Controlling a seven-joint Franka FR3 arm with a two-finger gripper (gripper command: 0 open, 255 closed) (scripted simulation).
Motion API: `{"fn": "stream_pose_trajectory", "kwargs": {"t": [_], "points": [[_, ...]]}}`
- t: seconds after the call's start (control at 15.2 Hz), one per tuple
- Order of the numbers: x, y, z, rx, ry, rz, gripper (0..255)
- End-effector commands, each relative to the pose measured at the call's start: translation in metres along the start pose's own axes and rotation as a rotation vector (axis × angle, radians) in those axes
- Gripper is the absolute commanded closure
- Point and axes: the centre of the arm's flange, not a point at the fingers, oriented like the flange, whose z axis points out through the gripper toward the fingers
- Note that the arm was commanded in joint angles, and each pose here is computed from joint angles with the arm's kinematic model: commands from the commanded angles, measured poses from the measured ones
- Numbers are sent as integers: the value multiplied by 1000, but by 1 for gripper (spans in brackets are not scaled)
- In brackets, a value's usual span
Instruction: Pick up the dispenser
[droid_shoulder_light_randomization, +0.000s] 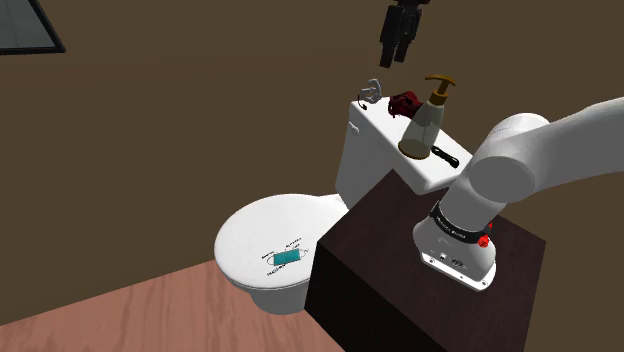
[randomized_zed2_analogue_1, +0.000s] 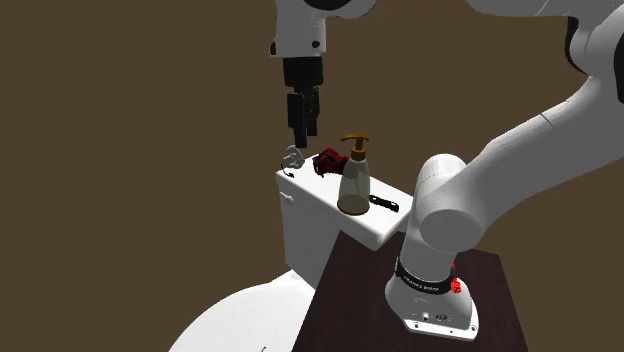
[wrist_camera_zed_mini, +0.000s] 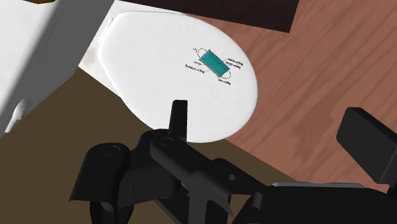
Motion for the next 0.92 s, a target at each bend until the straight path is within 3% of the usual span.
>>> {"fn": "stream_pose_trajectory", "kwargs": {"t": [0.0, 0.86], "points": [[0, 0, 0, 0, 0, 0, 0], [-78, 146, 26, -57, 53, 46, 0]]}}
